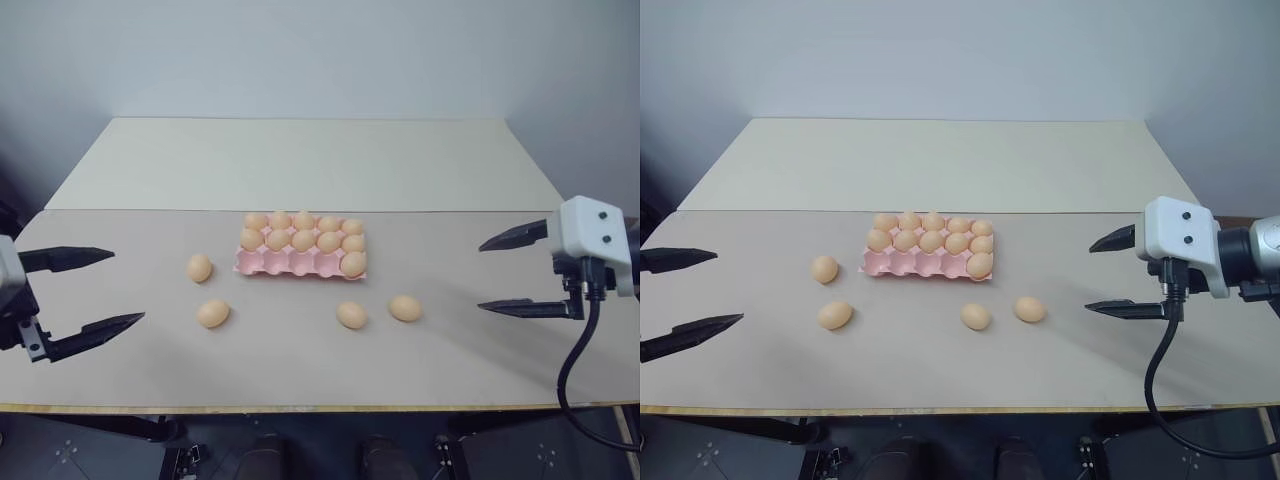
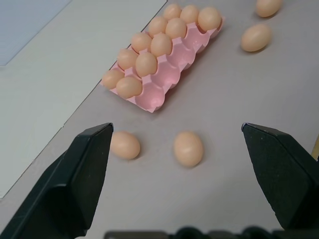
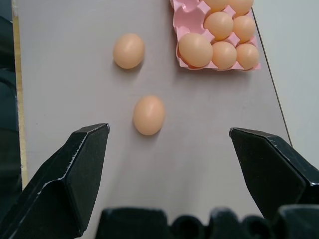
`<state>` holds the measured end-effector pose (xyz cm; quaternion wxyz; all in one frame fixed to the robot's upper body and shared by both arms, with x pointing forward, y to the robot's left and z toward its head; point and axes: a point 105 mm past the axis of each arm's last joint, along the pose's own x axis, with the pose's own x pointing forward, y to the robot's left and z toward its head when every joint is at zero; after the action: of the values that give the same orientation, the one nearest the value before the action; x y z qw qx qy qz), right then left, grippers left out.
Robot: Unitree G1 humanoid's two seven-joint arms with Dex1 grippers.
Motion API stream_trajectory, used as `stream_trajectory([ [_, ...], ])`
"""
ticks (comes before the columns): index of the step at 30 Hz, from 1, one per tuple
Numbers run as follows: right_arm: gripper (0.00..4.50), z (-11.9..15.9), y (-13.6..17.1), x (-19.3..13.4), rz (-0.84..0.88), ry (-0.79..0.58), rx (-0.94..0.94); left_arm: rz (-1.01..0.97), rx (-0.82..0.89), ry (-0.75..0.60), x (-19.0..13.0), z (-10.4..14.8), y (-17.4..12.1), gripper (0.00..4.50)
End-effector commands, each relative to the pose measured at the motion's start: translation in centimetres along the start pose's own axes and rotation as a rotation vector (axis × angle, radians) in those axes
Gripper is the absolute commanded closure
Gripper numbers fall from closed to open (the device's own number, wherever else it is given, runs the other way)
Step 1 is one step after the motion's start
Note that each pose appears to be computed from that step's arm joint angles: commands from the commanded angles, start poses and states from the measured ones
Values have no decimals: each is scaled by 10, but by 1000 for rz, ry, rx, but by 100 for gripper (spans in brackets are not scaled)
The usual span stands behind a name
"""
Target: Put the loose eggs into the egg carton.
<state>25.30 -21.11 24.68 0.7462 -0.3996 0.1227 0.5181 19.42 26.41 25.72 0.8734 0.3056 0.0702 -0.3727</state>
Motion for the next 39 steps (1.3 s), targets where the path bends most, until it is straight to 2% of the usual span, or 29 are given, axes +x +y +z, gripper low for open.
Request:
stream_trajectory([
  [1,0,6,-5,-6,-28,-6,-36,9,37,-7,0,6,2,1],
  [8,0,0,-11,6,-74,21,1,-41,7,-14,7,0,-3,1],
  [15,0,-27,-1,52,-42,108,32,-112,29,44,19,-9,-8,1],
  [20,0,-41,5,83,-29,147,34,-157,35,30,24,-8,-13,1],
  [27,0,-48,0,113,-56,145,41,-202,32,13,32,-7,-21,1],
  [36,0,-48,4,132,-12,128,54,-208,32,12,32,-7,-24,1],
  [39,55,-47,6,133,-6,123,61,-204,34,15,31,-8,-23,0],
])
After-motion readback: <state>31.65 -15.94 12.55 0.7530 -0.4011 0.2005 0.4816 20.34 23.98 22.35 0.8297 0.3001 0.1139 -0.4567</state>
